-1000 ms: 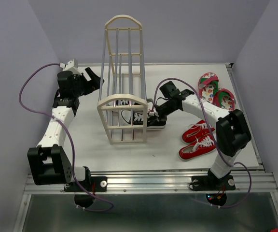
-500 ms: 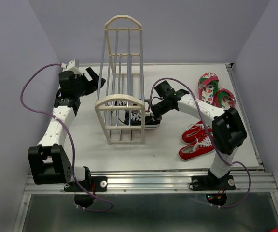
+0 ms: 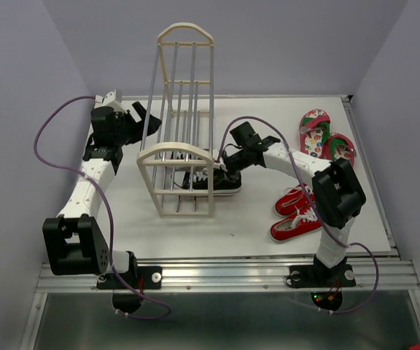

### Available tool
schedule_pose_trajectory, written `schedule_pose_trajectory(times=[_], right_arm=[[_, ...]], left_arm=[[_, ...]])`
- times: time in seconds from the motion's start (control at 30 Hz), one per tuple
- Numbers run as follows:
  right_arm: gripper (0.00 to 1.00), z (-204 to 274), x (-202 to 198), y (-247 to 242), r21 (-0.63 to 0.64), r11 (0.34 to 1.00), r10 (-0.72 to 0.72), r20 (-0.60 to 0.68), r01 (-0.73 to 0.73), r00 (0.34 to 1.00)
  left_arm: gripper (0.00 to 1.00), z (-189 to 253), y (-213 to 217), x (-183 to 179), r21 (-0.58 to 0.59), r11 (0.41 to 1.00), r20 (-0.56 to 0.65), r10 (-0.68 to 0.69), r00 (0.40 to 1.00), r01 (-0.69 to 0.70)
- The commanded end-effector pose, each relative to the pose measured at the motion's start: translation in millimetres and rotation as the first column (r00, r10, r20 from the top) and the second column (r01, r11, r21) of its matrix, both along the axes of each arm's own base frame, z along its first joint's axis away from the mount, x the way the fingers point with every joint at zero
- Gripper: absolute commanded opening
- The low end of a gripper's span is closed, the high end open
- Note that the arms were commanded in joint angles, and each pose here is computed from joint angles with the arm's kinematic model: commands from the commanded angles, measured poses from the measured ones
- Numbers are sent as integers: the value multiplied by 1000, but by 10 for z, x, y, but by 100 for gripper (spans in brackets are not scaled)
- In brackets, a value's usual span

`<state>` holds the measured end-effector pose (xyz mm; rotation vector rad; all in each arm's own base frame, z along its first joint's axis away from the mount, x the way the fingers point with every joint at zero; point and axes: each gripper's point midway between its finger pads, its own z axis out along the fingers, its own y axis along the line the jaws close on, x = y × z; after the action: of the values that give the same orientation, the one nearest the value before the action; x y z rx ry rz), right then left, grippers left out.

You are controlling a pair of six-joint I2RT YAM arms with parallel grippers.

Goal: Place and organize the shoes onto the shoe shelf

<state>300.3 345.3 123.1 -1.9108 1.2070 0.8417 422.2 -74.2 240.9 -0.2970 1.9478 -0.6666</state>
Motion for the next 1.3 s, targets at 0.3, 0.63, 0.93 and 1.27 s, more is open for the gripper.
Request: schedule_pose_trajectory(times=[0.3, 0.63, 0.93, 1.27], right_arm=[[61, -28, 144, 209, 31, 999, -36, -43, 37, 998], [100, 219, 36, 147, 78, 996, -36, 0, 36, 999], [100, 504, 132, 86, 137, 980, -157, 71, 146, 985], [100, 520, 222, -340, 100, 945, -321, 95, 312, 942]], left_arm=[[99, 132, -188, -2, -9, 999, 52, -50, 997, 51], [99, 138, -223, 0, -10, 998, 56, -56, 997, 57], [99, 173, -216, -40, -12, 999, 66, -47, 997, 48], [99, 213, -205, -84, -12, 999, 78, -41, 996, 42]])
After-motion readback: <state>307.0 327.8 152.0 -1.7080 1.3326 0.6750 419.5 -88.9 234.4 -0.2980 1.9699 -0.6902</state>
